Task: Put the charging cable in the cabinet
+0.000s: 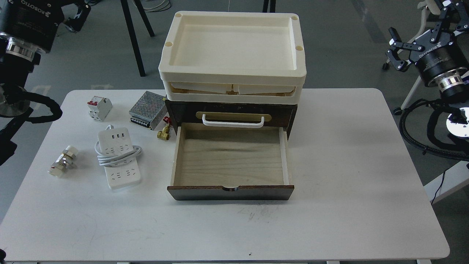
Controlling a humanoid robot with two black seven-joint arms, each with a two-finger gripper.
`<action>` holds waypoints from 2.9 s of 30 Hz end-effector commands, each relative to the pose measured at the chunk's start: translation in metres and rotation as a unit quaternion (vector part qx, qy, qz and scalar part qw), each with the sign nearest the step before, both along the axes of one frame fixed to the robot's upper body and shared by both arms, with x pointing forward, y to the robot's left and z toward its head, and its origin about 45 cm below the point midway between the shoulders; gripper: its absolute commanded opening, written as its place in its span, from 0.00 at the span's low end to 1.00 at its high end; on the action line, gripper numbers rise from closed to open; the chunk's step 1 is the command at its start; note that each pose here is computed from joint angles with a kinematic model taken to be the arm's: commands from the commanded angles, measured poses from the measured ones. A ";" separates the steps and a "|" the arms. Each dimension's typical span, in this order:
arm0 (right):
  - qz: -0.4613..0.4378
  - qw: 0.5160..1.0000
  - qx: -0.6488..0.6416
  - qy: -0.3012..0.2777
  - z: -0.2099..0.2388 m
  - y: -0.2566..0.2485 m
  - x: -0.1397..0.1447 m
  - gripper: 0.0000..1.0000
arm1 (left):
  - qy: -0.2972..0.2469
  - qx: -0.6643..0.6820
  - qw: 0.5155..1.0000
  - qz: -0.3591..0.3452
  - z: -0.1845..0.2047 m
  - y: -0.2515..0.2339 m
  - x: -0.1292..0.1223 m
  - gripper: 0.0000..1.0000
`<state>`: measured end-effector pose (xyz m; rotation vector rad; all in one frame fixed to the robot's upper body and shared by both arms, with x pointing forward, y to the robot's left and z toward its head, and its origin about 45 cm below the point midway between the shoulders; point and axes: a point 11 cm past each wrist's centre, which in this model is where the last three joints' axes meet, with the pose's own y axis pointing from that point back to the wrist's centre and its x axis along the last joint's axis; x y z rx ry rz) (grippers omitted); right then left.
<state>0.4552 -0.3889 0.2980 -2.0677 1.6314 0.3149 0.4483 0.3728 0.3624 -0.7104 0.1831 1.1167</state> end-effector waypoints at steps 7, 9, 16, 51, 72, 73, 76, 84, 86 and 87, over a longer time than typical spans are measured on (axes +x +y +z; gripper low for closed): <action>-0.001 1.000 0.011 -0.010 0.007 0.004 0.004 1.00 | 0.039 -0.015 0.998 0.037 -0.038 0.019 -0.002 1.00; -0.003 1.000 0.015 -0.015 0.010 0.002 0.004 1.00 | 0.065 -0.019 0.993 0.099 -0.058 0.059 -0.003 1.00; -0.025 0.999 0.012 -0.018 0.017 -0.008 0.005 1.00 | 0.072 -0.123 0.977 0.155 -0.091 0.068 -0.003 1.00; -0.071 0.996 -0.045 0.040 -0.015 -0.074 -0.041 1.00 | -0.138 0.905 0.359 -0.183 -0.183 0.028 -0.115 0.96; -0.080 0.994 -0.045 0.065 -0.036 -0.082 -0.054 1.00 | -0.105 0.918 0.323 -0.205 -0.258 0.043 -0.110 0.48; -0.081 0.993 -0.046 0.066 -0.037 -0.083 -0.055 1.00 | -0.107 0.919 0.320 -0.201 -0.258 0.044 -0.110 0.47; -0.084 0.993 -0.049 0.067 -0.037 -0.086 -0.056 1.00 | -0.116 0.922 0.318 -0.189 -0.259 0.048 -0.112 0.29; -0.089 0.992 -0.051 0.068 -0.037 -0.090 -0.057 1.00 | -0.137 0.918 0.321 -0.186 -0.248 0.039 -0.109 0.00; -0.089 0.992 -0.052 0.068 -0.036 -0.091 -0.057 1.00 | -0.154 0.919 0.315 -0.181 -0.231 0.043 -0.112 0.00; -0.090 0.992 -0.052 0.068 -0.037 -0.091 -0.057 1.00 | -0.162 0.918 0.314 -0.181 -0.225 0.041 -0.113 0.00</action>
